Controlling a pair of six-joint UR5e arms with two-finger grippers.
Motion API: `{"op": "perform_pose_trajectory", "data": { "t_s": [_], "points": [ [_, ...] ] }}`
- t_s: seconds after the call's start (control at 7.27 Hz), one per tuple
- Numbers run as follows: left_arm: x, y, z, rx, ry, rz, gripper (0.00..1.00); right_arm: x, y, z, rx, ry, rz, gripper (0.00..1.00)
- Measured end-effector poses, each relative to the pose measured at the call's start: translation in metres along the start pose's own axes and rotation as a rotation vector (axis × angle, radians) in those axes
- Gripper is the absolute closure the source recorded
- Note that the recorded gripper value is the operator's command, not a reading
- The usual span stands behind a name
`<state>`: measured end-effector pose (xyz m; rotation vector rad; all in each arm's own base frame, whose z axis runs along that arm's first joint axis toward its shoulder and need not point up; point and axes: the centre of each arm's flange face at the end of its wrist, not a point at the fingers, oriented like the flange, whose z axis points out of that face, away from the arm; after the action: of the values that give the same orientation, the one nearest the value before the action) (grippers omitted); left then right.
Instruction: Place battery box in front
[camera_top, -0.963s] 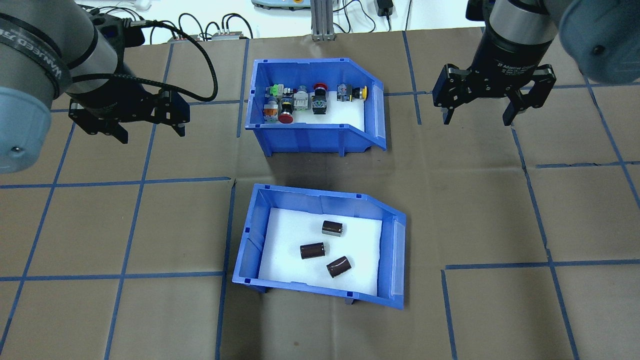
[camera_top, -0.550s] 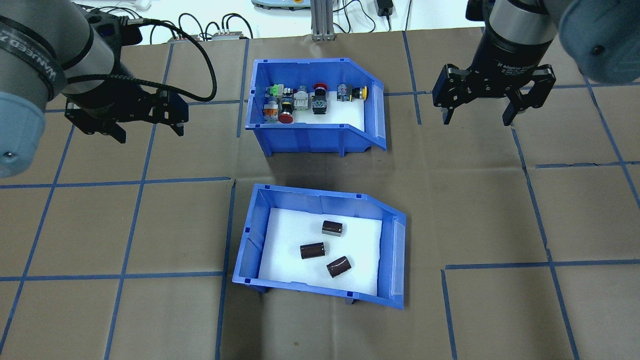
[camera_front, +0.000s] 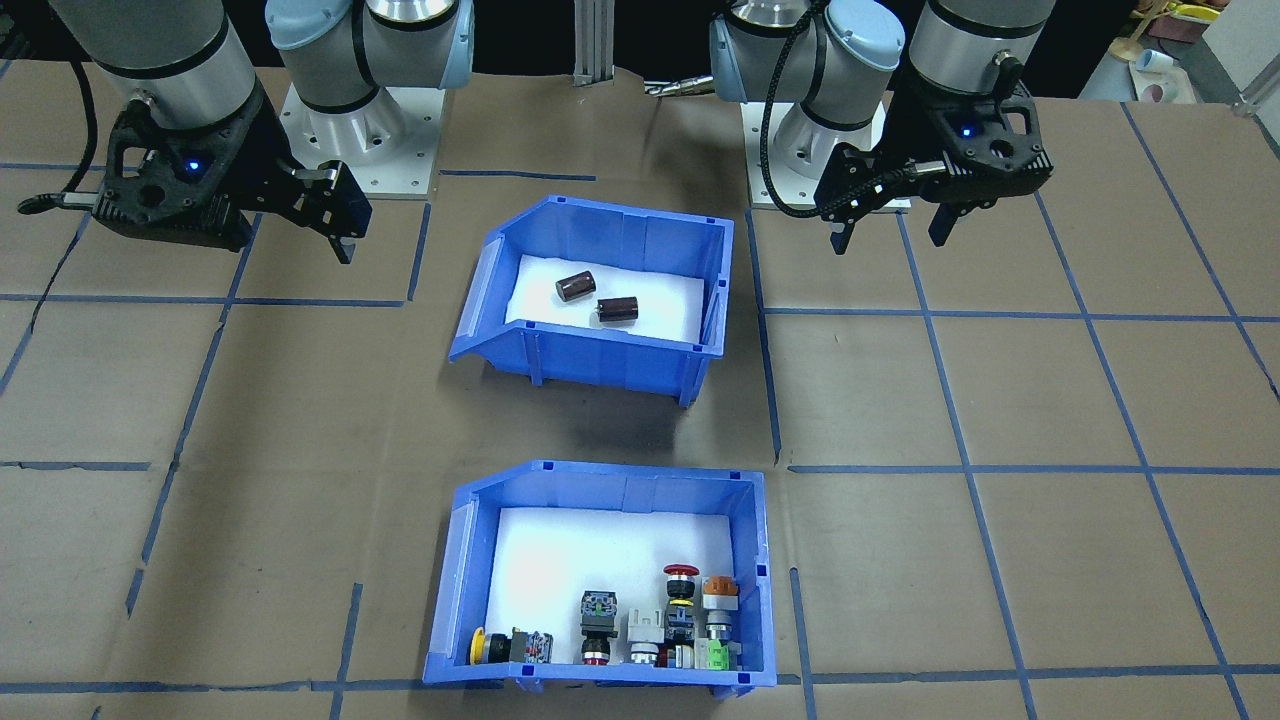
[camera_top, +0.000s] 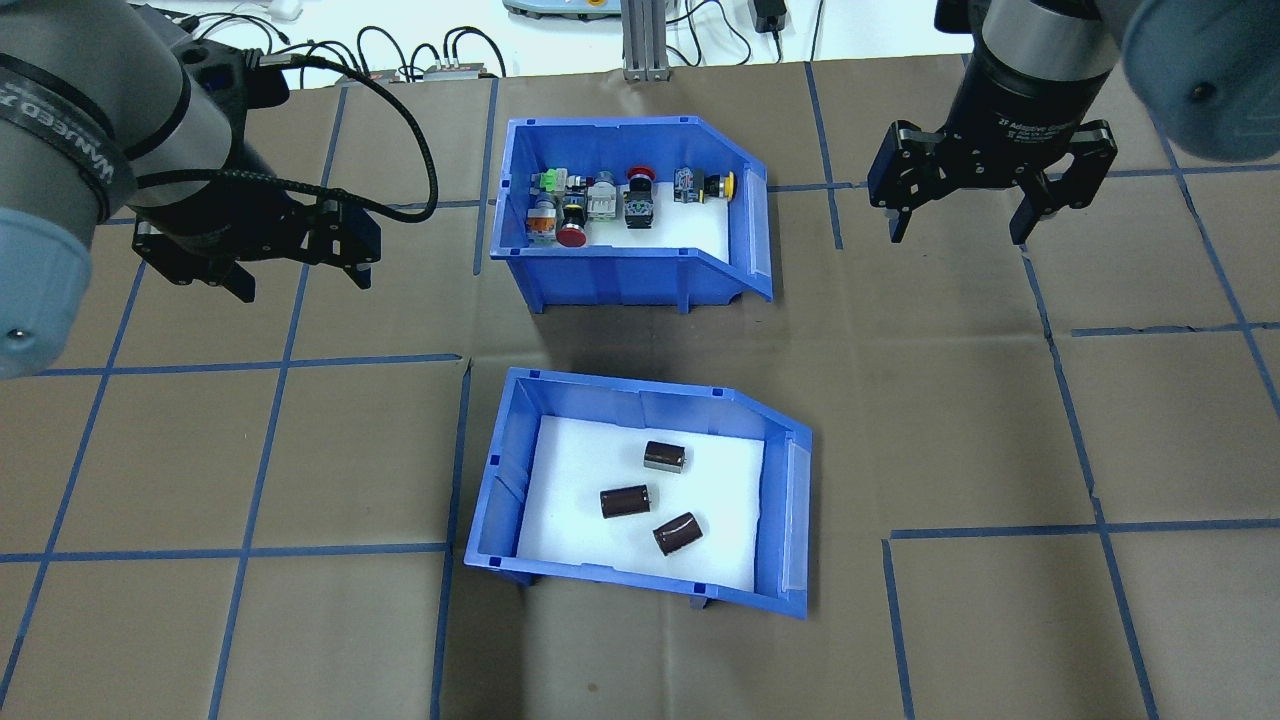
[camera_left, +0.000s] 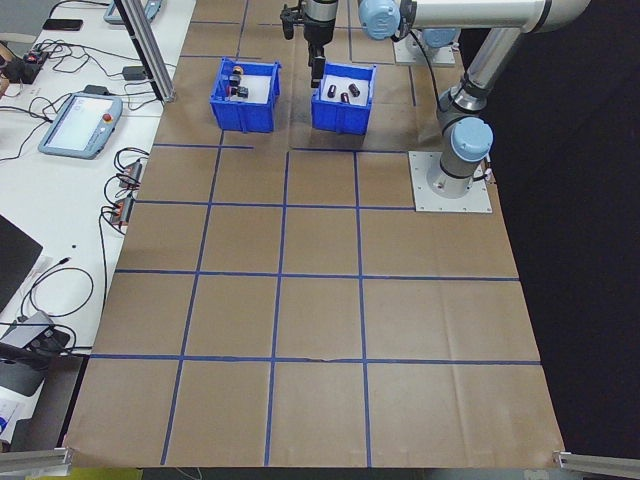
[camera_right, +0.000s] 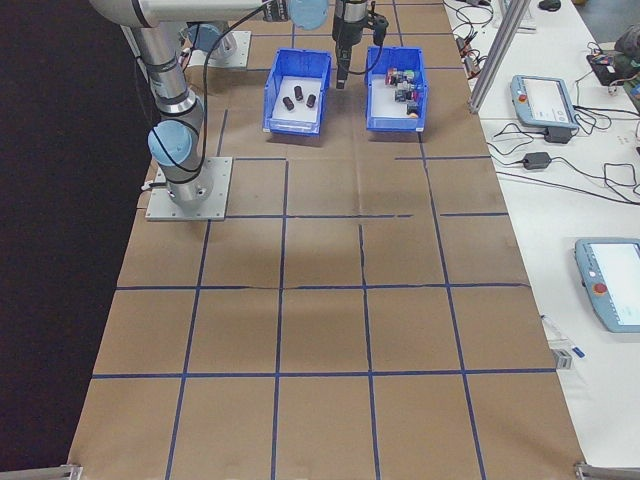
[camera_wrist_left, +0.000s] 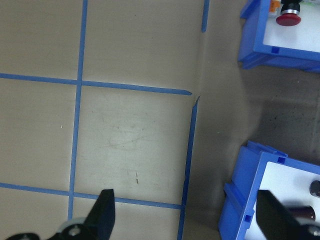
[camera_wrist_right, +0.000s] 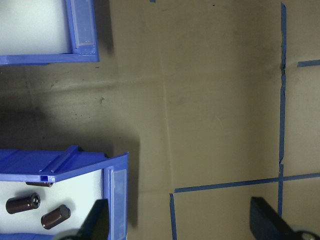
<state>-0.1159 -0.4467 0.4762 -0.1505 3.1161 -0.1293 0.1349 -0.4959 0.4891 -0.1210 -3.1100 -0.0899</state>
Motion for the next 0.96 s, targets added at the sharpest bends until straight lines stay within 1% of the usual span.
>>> {"op": "perform_pose_trajectory", "data": {
  "t_s": [0.14,0.28,0.55,0.83,0.96],
  "points": [
    [0.006,0.009,0.008,-0.019,0.027,0.002,0.01,-0.001,-0.003,0.000,0.010,-0.005,-0.061,0.00],
    [0.009,0.017,0.010,-0.022,0.044,-0.001,0.01,-0.003,-0.011,0.003,0.021,-0.007,-0.152,0.00],
    [0.021,0.029,0.009,-0.019,0.055,0.015,0.01,-0.010,-0.034,0.012,0.017,-0.009,-0.315,0.00],
    [0.068,0.058,0.020,-0.037,0.059,0.107,0.01,-0.030,-0.069,0.019,0.021,-0.008,-0.560,0.00],
    [0.088,0.074,0.029,-0.036,0.060,0.079,0.01,-0.055,-0.084,0.024,0.020,-0.005,-0.708,0.00]
  ]
}}
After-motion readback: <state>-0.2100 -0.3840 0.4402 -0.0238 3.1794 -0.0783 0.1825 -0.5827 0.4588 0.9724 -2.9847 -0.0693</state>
